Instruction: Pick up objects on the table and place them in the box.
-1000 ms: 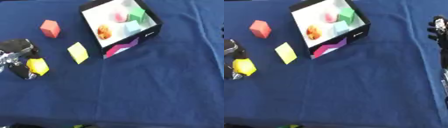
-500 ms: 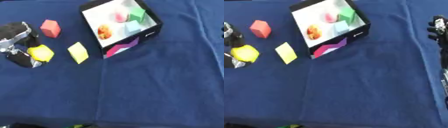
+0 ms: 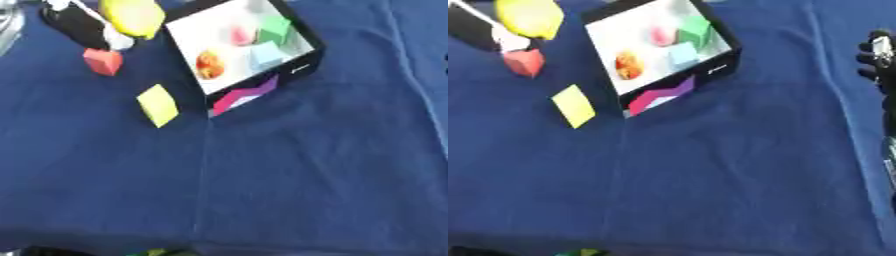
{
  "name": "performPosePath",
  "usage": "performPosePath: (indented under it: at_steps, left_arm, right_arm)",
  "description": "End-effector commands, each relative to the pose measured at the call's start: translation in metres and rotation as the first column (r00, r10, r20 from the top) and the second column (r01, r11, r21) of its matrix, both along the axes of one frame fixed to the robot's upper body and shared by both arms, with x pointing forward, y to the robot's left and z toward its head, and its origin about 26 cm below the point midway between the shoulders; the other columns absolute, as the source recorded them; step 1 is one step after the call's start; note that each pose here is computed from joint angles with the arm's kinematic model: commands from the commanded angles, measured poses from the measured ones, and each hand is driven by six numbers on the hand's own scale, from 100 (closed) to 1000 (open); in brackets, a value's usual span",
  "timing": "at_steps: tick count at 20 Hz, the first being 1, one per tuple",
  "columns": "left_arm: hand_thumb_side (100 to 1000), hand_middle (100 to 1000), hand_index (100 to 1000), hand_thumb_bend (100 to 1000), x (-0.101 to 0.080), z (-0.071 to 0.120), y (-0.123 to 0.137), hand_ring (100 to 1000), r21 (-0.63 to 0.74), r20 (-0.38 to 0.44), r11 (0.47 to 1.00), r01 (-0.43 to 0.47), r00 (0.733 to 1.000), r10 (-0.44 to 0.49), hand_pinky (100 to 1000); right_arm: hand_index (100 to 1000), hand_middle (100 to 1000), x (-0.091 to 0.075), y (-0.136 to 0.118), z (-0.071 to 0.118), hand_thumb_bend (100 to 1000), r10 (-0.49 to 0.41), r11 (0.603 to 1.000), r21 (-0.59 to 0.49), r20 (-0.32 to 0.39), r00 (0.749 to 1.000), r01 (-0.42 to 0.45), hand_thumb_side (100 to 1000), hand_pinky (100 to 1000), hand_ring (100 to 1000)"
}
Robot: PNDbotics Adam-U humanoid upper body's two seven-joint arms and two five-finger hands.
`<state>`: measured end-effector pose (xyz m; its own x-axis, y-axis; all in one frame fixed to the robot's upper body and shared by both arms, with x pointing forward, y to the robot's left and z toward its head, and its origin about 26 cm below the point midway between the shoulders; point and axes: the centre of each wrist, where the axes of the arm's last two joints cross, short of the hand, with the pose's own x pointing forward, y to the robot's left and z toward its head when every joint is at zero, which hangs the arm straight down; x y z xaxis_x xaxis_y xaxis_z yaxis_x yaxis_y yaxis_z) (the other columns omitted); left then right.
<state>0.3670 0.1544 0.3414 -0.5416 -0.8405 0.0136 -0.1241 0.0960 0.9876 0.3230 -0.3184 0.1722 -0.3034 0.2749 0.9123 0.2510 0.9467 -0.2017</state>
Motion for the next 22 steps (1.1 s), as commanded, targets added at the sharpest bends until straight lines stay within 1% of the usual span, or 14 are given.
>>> performPosePath:
  at_steps: [1, 4, 5, 8, 10, 12, 14, 15, 16, 17, 18, 19, 21, 22]
  left_arm:
    - [100, 369, 459, 527, 0.030, -0.010, -0.027, 465, 0.033, 0.006, 0.999, -0.003, 1.000, 0.003, 507]
    - [100, 368, 464, 549, 0.059, -0.028, -0.043, 469, 0.071, 0.013, 0.997, -0.027, 1.000, 0.026, 512]
    - [100, 369, 465, 541, 0.067, -0.034, -0.046, 470, 0.082, 0.016, 0.996, -0.032, 0.999, 0.031, 513]
    - [100, 386, 480, 535, 0.085, -0.053, -0.052, 483, 0.088, 0.015, 0.995, -0.054, 0.998, 0.053, 535]
    - [100, 398, 495, 533, 0.092, -0.061, -0.053, 492, 0.088, 0.021, 0.994, -0.068, 0.998, 0.066, 549]
    - [100, 424, 524, 519, 0.097, -0.067, -0.051, 511, 0.080, 0.026, 0.994, -0.081, 0.997, 0.079, 570]
    - [100, 512, 615, 536, 0.099, -0.070, -0.049, 590, 0.076, 0.029, 0.993, -0.088, 0.996, 0.086, 649]
    - [100, 591, 700, 520, 0.099, -0.071, -0.048, 667, 0.077, 0.028, 0.993, -0.090, 0.996, 0.088, 723]
    - [100, 665, 763, 502, 0.100, -0.072, -0.047, 736, 0.079, 0.024, 0.993, -0.091, 0.996, 0.089, 786]
    - [100, 713, 798, 492, 0.100, -0.072, -0.047, 769, 0.080, 0.023, 0.993, -0.091, 0.996, 0.090, 822]
    - [100, 738, 826, 466, 0.100, -0.071, -0.046, 786, 0.077, 0.023, 0.993, -0.094, 0.995, 0.093, 844]
    - [100, 740, 840, 449, 0.099, -0.070, -0.045, 787, 0.072, 0.021, 0.993, -0.096, 0.995, 0.095, 846]
    - [139, 745, 849, 450, 0.098, -0.068, -0.044, 790, 0.063, 0.019, 0.993, -0.096, 0.995, 0.095, 849]
    - [145, 744, 851, 433, 0.098, -0.067, -0.044, 789, 0.059, 0.018, 0.994, -0.095, 0.995, 0.094, 847]
  right_arm:
    - [847, 762, 0.000, 0.000, 0.008, 100, 0.009, 1.000, 0.004, 0.031, 0.999, -0.010, 776, 837, 830]
    - [847, 762, 0.001, 0.003, 0.009, 100, 0.017, 1.000, 0.014, 0.034, 0.999, -0.017, 780, 836, 830]
    - [847, 761, 0.002, 0.003, 0.009, 100, 0.019, 1.000, 0.015, 0.034, 0.999, -0.020, 780, 837, 830]
    - [847, 761, 0.003, 0.007, 0.010, 100, 0.033, 0.999, 0.019, 0.037, 0.999, -0.034, 780, 837, 830]
    - [846, 761, 0.004, 0.008, 0.011, 100, 0.039, 0.999, 0.021, 0.039, 0.998, -0.039, 780, 838, 830]
    - [846, 761, 0.004, 0.009, 0.012, 100, 0.040, 0.999, 0.023, 0.042, 0.998, -0.041, 780, 838, 830]
    - [846, 760, 0.004, 0.009, 0.012, 100, 0.042, 0.999, 0.024, 0.042, 0.998, -0.043, 781, 838, 830]
    - [845, 761, 0.004, 0.009, 0.012, 100, 0.043, 0.999, 0.023, 0.041, 0.998, -0.044, 780, 838, 830]
    - [846, 761, 0.004, 0.009, 0.012, 100, 0.044, 0.999, 0.022, 0.040, 0.998, -0.045, 781, 838, 830]
    - [846, 761, 0.004, 0.009, 0.011, 100, 0.045, 0.999, 0.020, 0.039, 0.998, -0.046, 782, 838, 830]
    - [846, 761, 0.004, 0.009, 0.011, 100, 0.045, 0.999, 0.019, 0.038, 0.998, -0.045, 782, 838, 830]
    - [846, 761, 0.004, 0.009, 0.011, 100, 0.044, 0.999, 0.018, 0.037, 0.998, -0.045, 782, 838, 830]
    - [846, 761, 0.004, 0.009, 0.011, 100, 0.042, 0.999, 0.018, 0.036, 0.998, -0.042, 782, 838, 830]
    - [846, 761, 0.004, 0.009, 0.011, 100, 0.041, 0.999, 0.018, 0.036, 0.998, -0.042, 782, 838, 830]
